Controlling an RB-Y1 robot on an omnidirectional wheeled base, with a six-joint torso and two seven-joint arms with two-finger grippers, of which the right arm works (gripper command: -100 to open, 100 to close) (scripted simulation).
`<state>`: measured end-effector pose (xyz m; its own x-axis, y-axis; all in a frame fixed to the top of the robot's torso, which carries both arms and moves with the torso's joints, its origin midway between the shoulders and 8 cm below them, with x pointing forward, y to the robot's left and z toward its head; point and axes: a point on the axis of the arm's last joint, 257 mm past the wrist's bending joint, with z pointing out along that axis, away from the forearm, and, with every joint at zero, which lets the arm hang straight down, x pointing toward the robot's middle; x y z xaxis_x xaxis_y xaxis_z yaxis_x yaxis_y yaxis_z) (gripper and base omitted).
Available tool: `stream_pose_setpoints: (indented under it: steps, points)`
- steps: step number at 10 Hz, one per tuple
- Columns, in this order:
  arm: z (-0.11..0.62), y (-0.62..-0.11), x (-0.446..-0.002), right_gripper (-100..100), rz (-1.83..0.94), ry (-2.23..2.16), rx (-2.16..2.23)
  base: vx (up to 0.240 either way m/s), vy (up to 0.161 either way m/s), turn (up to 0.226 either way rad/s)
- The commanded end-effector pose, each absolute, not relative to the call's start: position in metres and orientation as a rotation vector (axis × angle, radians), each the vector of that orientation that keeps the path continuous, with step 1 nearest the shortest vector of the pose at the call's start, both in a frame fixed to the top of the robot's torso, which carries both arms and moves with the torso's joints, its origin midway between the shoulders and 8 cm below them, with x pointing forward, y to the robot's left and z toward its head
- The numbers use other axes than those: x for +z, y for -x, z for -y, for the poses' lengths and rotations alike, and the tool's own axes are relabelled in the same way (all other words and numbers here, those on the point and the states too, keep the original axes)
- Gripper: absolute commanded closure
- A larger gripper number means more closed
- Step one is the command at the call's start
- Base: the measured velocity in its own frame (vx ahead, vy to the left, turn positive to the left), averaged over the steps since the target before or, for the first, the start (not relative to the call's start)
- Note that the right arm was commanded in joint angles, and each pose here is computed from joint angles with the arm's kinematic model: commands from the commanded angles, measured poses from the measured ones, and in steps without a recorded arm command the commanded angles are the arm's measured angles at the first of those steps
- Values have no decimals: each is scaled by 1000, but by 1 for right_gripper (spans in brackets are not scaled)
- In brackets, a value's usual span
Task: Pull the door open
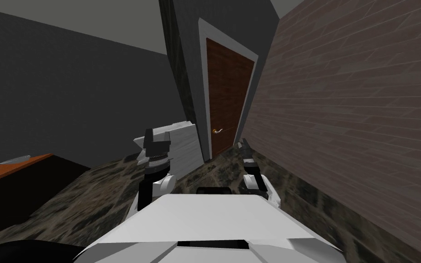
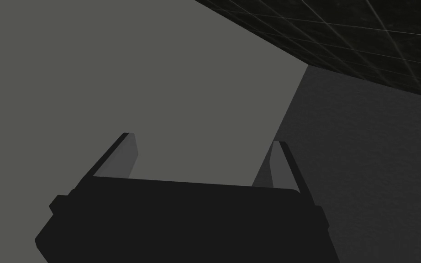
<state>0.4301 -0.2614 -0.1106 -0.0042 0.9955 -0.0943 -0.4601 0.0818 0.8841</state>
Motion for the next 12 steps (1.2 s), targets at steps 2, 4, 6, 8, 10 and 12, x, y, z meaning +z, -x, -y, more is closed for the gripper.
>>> stream_pose_setpoints:
  steps: [2,4,6,8,10,12]
  points:
    - [260,-437,-125,-100,-934,-790,1357,43,-19,91]
    - [258,-447,-144,-100,-966,-806,1369,61,-22,146]
    - [258,-452,-156,-100,-986,-819,1371,60,-41,77]
    - [259,-457,-170,-100,-1008,-834,1371,41,-26,91]
    - [259,-461,-182,-100,-1029,-848,1371,61,-33,119]
    - [259,-469,-196,-100,-1055,-856,1380,58,-35,141]
